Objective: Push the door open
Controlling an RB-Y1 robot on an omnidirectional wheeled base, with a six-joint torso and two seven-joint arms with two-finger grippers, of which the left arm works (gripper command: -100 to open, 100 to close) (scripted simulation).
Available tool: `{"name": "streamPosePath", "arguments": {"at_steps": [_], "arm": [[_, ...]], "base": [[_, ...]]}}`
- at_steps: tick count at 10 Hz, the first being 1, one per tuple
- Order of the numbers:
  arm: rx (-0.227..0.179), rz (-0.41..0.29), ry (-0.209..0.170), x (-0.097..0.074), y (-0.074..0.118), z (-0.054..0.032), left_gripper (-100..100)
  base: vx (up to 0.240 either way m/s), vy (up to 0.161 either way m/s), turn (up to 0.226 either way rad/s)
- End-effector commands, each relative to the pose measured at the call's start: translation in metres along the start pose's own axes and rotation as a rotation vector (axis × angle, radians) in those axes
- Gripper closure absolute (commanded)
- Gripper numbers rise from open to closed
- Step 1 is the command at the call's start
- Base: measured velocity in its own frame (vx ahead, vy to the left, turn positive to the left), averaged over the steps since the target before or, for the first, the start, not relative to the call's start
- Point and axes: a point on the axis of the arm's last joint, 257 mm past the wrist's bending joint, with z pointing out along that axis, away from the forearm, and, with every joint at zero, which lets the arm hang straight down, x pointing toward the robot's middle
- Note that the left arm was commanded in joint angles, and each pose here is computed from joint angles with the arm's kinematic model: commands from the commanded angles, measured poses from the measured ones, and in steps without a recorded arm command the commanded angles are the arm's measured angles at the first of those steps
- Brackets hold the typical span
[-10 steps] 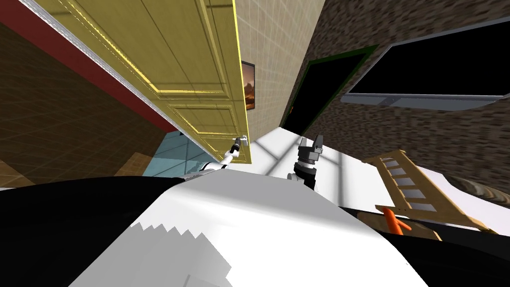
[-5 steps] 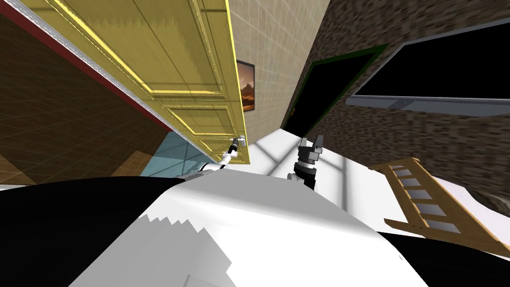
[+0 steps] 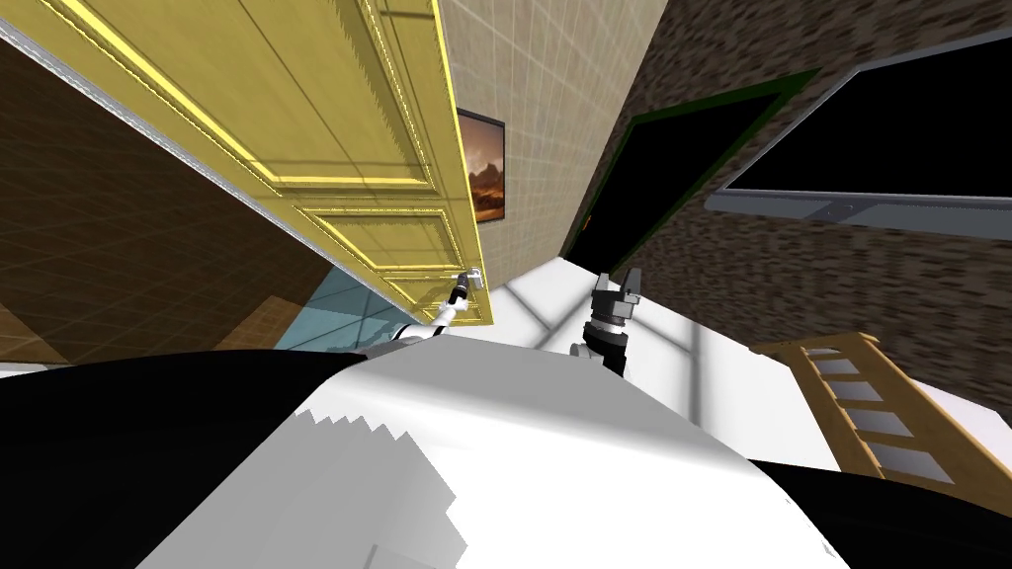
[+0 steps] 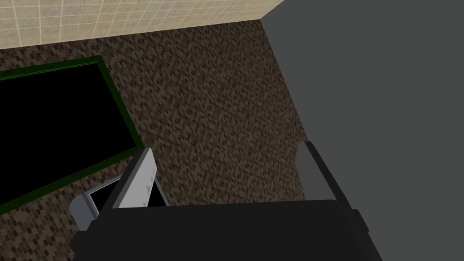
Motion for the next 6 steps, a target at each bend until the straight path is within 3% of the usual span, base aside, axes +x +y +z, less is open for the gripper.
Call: {"name": "streamPosePath", "arguments": {"at_steps": [1, 5, 6], "arm": [[0.008, 0.002, -0.019, -0.011, -0.004, 0.0027, 100], [0.004, 0.004, -0.044, -0.026, -0.002, 0.0008, 100], [0.006, 0.004, -0.069, -0.04, -0.003, -0.0002, 100]], "base": [[0.14, -0.085, 0.065], [0.116, -0.095, 0.056], [0.15, -0.059, 0.053]]}}
